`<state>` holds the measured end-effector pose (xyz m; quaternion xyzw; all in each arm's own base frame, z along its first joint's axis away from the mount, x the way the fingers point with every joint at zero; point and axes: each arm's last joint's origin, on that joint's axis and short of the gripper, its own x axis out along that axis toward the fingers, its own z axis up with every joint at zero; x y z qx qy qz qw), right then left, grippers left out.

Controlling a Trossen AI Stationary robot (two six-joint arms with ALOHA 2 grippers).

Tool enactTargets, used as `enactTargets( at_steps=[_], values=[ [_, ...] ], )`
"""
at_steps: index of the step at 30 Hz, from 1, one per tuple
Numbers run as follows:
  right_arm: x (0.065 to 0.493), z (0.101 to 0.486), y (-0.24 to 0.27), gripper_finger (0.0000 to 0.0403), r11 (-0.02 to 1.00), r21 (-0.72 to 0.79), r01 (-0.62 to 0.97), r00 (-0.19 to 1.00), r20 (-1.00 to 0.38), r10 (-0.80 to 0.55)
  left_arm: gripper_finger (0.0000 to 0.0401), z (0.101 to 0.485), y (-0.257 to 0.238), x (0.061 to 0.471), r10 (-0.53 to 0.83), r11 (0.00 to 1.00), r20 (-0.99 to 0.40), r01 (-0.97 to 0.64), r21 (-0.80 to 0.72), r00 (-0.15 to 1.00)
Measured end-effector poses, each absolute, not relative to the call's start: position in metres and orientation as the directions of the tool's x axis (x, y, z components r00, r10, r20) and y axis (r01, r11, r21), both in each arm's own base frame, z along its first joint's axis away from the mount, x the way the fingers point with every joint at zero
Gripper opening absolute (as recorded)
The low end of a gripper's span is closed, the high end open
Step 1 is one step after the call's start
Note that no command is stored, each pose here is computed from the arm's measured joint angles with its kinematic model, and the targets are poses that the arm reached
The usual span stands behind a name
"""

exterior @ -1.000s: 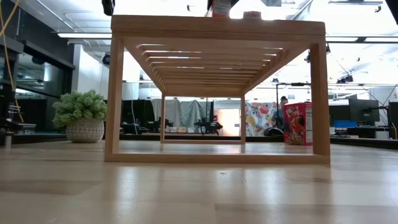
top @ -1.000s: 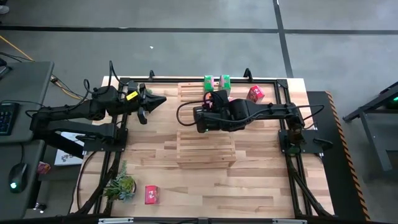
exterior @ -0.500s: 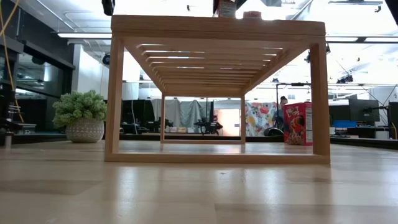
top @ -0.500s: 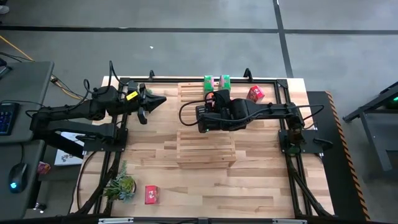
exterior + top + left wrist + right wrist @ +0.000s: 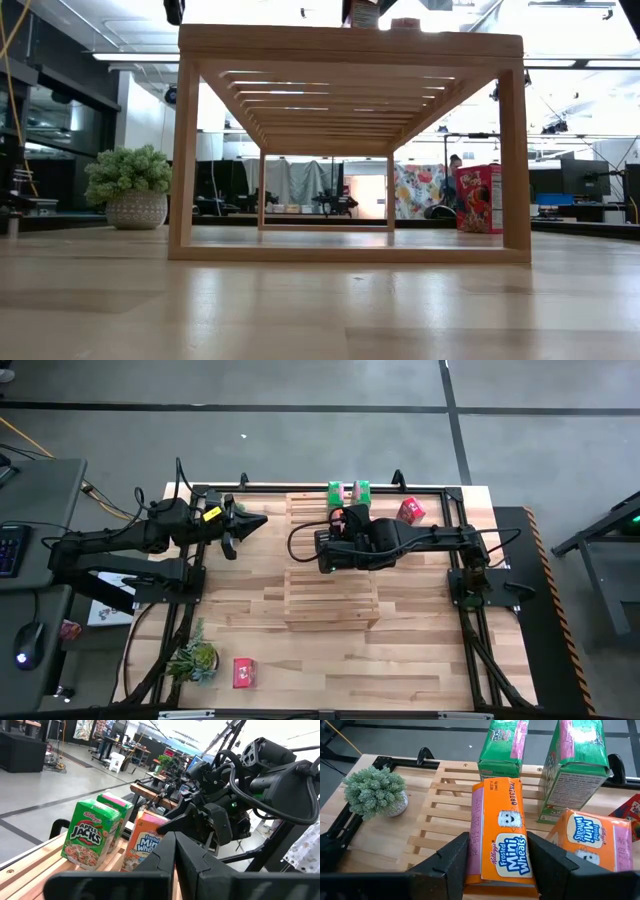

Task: Stack cereal on shelf
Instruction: Put the orange cereal box on the shelf

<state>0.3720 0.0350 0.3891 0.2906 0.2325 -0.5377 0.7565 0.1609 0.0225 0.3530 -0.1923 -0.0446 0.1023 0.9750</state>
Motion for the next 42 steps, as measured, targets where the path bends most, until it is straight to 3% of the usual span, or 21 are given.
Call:
enactTargets(
  at_steps=[26, 42],
  values=[
    [0.3722, 0.3886, 0.0321, 0.0174, 0.239, 0.195, 0.951, 0.307, -0.670, -0.676, 0.0001, 0.3530, 0.0225, 0.1609, 0.217, 0.905, 0.048, -0.183, -0.384, 0.975],
    [0.3725, 0.3884, 0.0300, 0.0216, 0.241, 0.188, 0.952, 0.303, -0.675, -0.673, 0.0003, 0.3530, 0.0225, 0.1609, 0.217, 0.905, 0.048, -0.183, -0.384, 0.975]
  ],
)
